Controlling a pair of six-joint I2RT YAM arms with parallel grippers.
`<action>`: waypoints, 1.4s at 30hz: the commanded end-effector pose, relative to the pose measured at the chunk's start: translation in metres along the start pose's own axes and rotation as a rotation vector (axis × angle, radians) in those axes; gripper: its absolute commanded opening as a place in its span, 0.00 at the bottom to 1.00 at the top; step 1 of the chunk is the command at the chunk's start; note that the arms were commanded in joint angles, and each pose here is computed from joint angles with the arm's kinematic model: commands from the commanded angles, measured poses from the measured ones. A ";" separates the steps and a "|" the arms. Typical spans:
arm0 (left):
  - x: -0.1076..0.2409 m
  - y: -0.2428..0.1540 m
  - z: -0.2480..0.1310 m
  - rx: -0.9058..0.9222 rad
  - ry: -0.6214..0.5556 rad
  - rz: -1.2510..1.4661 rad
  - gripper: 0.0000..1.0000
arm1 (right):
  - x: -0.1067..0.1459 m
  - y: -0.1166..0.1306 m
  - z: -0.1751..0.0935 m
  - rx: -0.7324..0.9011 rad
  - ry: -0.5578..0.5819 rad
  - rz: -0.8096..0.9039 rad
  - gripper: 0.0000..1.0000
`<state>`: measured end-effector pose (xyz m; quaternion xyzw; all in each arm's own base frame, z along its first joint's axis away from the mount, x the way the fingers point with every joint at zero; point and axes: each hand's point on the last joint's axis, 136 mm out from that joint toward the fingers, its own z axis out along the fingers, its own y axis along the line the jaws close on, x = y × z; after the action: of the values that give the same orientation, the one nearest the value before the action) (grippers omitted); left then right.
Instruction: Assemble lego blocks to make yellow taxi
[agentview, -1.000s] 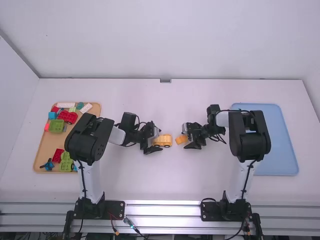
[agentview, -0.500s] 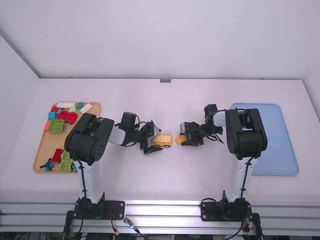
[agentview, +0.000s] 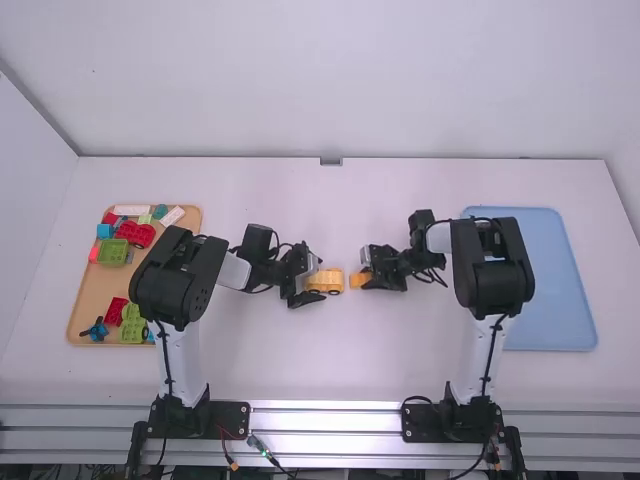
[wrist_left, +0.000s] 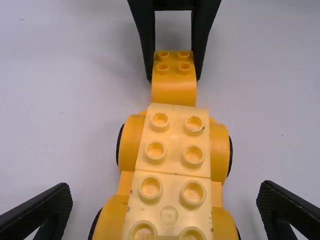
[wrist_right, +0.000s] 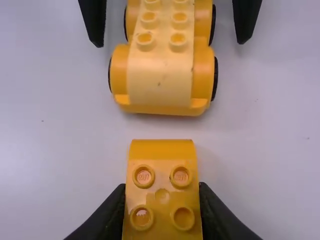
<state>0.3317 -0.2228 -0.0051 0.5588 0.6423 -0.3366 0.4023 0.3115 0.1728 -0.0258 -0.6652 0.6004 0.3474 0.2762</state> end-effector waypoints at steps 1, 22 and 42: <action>-0.005 -0.003 0.003 0.023 -0.021 0.005 0.99 | -0.003 -0.004 0.000 -0.003 -0.025 0.062 0.25; 0.003 -0.007 0.006 0.037 -0.016 0.070 0.91 | -0.059 -0.020 -0.020 0.070 -0.048 0.080 0.22; 0.007 -0.010 0.012 0.036 0.023 0.099 0.84 | -0.085 -0.013 -0.007 0.163 0.000 0.037 0.19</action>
<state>0.3247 -0.2292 -0.0134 0.5983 0.6155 -0.3162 0.4041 0.3256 0.2205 0.0288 -0.6288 0.6480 0.3026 0.3051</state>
